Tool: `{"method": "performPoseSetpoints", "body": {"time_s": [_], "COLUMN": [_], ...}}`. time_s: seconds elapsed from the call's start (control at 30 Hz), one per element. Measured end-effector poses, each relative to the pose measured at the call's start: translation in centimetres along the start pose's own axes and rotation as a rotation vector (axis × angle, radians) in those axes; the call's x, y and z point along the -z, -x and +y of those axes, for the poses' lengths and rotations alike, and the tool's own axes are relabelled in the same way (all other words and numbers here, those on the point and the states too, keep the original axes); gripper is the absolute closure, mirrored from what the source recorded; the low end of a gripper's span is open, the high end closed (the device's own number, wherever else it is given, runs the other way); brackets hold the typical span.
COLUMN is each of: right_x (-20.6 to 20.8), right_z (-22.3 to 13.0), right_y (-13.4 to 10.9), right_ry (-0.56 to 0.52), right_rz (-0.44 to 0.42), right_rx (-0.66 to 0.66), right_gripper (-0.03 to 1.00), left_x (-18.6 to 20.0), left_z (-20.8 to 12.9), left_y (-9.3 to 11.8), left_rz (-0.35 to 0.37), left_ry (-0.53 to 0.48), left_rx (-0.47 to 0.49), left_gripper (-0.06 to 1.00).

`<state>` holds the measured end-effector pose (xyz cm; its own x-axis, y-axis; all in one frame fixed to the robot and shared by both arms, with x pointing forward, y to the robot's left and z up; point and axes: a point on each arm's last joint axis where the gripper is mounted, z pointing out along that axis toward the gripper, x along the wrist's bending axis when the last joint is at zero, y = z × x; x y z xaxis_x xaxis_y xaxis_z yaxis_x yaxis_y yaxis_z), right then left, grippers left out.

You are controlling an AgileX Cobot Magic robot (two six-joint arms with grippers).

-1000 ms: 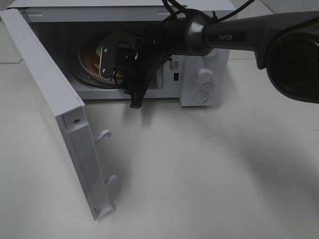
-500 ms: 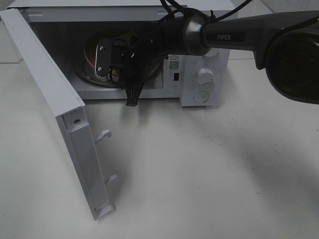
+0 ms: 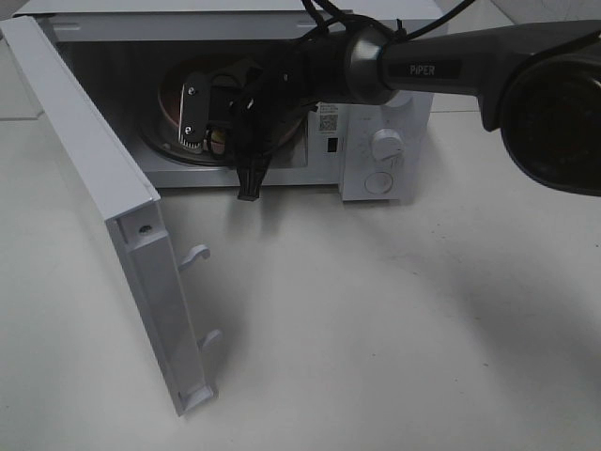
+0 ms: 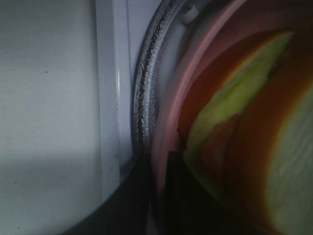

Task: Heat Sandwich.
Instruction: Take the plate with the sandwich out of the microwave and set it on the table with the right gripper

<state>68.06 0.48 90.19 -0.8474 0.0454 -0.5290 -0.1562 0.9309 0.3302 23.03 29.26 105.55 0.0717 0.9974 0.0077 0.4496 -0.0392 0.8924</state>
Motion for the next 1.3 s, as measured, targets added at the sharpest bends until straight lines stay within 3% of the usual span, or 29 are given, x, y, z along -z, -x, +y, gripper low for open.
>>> {"method": "performPoseSetpoints", "body": {"time_s": [0.53, 1.3], "right_x": [0.7, 5.6], "right_z": [0.2, 3.9], "right_y": [0.1, -0.8], "right_ry": [-0.010, -0.039], "right_rz": [0.019, 0.122], "right_rx": [0.001, 0.108], "right_gripper": [0.88, 0.90], "left_x": [0.0, 0.0], "left_z": [0.0, 0.0], "left_y": [0.0, 0.0], "left_rz": [0.000, 0.000], "left_ry": [0.000, 0.000], "left_rx": [0.000, 0.000], "left_gripper": [0.25, 0.25]}}
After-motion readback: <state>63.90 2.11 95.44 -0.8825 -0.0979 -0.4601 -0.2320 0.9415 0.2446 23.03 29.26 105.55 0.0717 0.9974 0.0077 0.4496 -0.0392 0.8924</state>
